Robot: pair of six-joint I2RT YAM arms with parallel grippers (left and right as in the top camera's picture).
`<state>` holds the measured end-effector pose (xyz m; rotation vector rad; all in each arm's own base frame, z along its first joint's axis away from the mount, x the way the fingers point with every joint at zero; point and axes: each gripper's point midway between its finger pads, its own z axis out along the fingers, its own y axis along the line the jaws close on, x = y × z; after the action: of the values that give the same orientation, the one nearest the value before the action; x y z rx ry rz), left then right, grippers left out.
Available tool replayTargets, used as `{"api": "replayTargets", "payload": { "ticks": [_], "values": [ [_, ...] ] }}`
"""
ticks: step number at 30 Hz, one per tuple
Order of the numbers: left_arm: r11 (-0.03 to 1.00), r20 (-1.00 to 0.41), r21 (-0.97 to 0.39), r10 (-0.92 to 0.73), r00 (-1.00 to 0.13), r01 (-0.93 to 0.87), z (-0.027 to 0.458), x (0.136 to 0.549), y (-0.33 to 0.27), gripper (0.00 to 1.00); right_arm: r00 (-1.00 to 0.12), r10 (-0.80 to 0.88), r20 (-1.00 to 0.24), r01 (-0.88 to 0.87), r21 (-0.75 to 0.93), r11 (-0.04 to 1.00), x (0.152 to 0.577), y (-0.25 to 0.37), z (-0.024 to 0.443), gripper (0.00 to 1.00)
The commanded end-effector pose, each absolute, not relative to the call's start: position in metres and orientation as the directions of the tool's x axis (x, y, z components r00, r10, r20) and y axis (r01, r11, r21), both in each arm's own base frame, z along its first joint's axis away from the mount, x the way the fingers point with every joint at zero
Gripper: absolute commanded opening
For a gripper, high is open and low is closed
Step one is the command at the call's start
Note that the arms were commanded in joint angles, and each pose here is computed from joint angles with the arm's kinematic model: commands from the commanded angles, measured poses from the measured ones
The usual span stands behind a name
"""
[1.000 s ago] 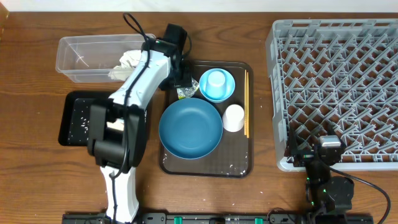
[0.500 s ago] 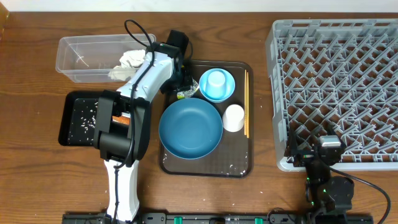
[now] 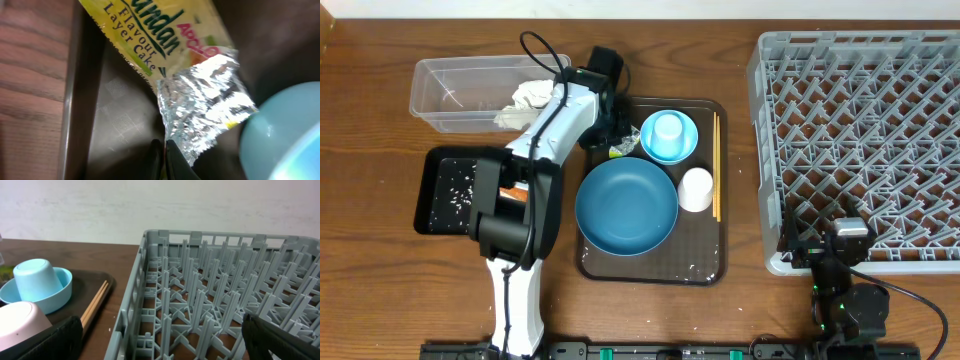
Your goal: Sort waste into correct bins and load items into the dishwasher rack
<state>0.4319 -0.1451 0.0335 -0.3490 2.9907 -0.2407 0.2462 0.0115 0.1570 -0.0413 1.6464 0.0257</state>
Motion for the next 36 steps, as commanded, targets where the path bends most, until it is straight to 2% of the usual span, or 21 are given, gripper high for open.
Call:
{"api": "replayTargets", "payload": {
  "ticks": [1, 4, 11, 16, 22, 27, 31, 36],
  "values": [
    [0.962, -0.260, -0.229, -0.208, -0.943, -0.149, 0.098, 0.452, -0.148, 0.06, -0.081, 0.003, -0.997, -0.028, 0.005, 1.000, 0.246, 0.008, 0.155, 0.99],
    [0.963, -0.340, -0.244, -0.196, -0.920, -0.115, 0.130, 0.456, -0.147, 0.06, -0.081, 0.003, -0.997, -0.028, 0.005, 1.000, 0.246, 0.008, 0.155, 0.99],
    [0.958, -0.457, -0.260, -0.236, -0.858, -0.126, 0.168, 0.471, -0.131, 0.06, -0.081, 0.003, -0.997, -0.027, 0.005, 1.000, 0.246, 0.008, 0.155, 0.99],
    [0.924, -0.546, -0.193, -0.381, -0.746, -0.331, 0.181, 0.491, -0.068, 0.06, -0.081, 0.003, -0.997, -0.028, 0.005, 1.000, 0.246, 0.008, 0.155, 0.99],
    [0.792, -0.529, -0.248, -0.593, -0.607, -0.558, 0.178, 0.497, -0.005, 0.06, -0.081, 0.003, -0.997, -0.028, 0.005, 1.000, 0.246, 0.008, 0.155, 0.99],
    [0.586, -0.443, -0.334, -0.789, -0.426, -0.738, 0.163, 0.493, 0.030, 0.06, -0.081, 0.003, -0.997, -0.028, 0.005, 1.000, 0.246, 0.008, 0.155, 0.99],
    [0.480, -0.389, -0.350, -0.856, -0.341, -0.805, 0.145, 0.492, 0.040, 0.06, -0.081, 0.003, -0.997, -0.028, 0.005, 1.000, 0.246, 0.008, 0.155, 0.99],
    [0.427, -0.356, -0.342, -0.883, -0.305, -0.837, 0.127, 0.494, 0.040, 0.07, -0.081, 0.003, -0.997, -0.028, 0.005, 1.000, 0.246, 0.008, 0.155, 0.99]
  ]
}}
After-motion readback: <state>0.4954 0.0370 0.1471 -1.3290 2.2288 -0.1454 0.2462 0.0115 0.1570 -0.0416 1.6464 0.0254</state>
